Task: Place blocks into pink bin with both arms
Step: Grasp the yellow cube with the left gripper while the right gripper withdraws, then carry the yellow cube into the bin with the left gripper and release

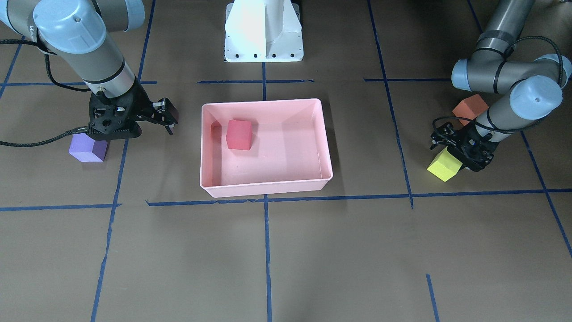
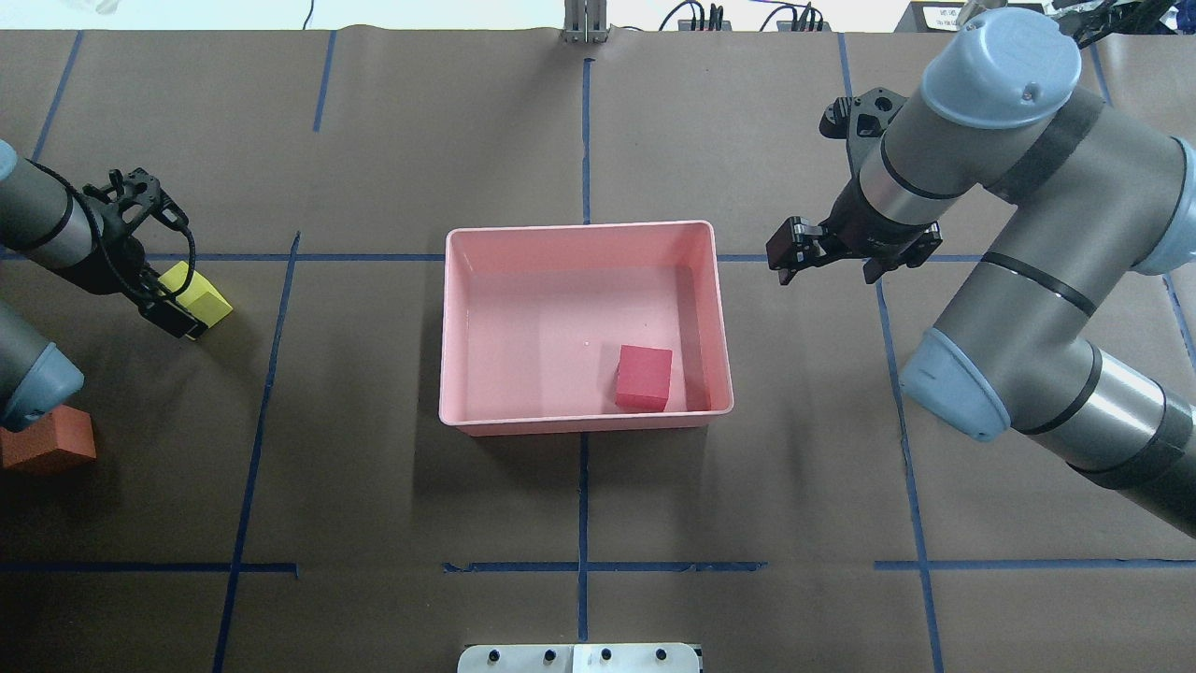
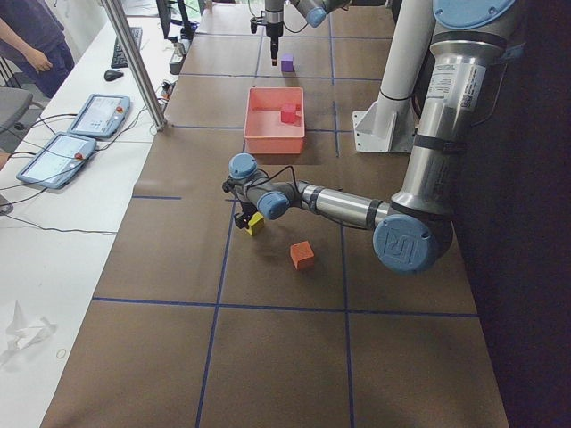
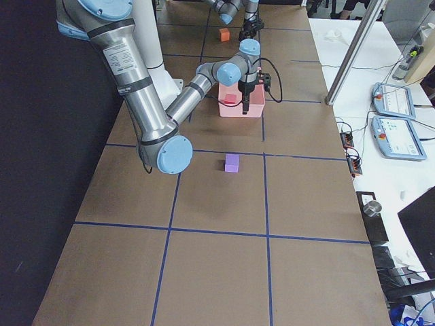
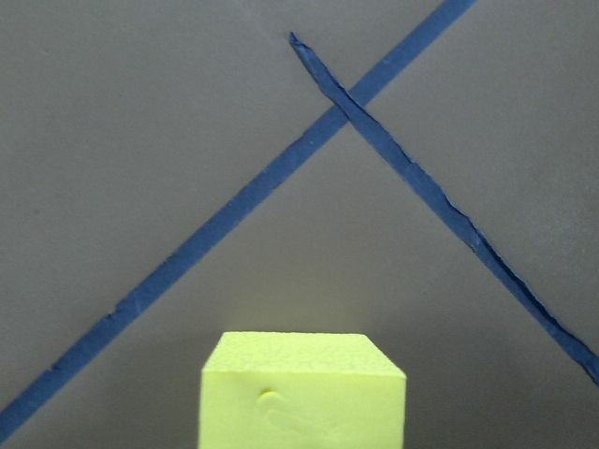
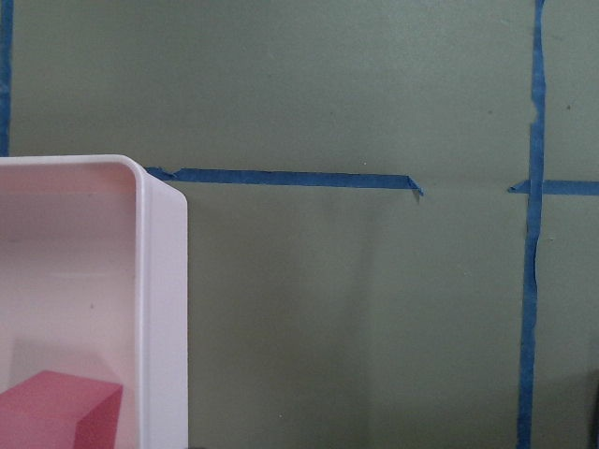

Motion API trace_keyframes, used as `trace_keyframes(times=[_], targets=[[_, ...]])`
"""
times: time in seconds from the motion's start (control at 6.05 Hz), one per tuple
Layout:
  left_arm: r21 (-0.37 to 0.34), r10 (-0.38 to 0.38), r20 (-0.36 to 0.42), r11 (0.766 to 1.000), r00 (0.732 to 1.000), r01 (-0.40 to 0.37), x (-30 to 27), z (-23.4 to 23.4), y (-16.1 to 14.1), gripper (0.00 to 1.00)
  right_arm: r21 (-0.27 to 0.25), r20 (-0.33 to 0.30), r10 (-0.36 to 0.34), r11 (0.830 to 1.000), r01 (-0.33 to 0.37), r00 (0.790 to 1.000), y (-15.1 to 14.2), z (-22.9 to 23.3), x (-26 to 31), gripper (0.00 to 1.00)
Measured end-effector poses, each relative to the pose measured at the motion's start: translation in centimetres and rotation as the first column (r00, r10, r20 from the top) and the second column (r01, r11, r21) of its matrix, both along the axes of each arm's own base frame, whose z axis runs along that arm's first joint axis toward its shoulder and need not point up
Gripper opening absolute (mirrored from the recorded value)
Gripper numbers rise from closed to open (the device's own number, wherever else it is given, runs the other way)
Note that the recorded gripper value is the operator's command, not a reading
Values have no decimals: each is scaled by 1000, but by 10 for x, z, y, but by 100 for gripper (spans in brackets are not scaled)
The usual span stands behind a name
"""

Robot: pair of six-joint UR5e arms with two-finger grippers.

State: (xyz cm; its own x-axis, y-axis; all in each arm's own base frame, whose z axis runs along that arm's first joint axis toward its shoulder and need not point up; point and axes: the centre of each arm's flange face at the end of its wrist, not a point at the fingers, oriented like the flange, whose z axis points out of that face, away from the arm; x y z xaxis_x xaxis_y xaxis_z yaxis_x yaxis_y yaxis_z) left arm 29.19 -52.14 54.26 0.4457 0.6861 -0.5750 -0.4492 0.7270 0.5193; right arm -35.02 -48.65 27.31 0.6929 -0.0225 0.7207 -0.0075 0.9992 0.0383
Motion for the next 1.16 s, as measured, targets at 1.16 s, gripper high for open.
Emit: trace_keyframes(times=[1.16], targets=[[-179, -247, -99, 957, 964, 227, 7, -127, -10, 55, 103, -45, -128, 986, 132, 991, -30, 80, 99, 100]])
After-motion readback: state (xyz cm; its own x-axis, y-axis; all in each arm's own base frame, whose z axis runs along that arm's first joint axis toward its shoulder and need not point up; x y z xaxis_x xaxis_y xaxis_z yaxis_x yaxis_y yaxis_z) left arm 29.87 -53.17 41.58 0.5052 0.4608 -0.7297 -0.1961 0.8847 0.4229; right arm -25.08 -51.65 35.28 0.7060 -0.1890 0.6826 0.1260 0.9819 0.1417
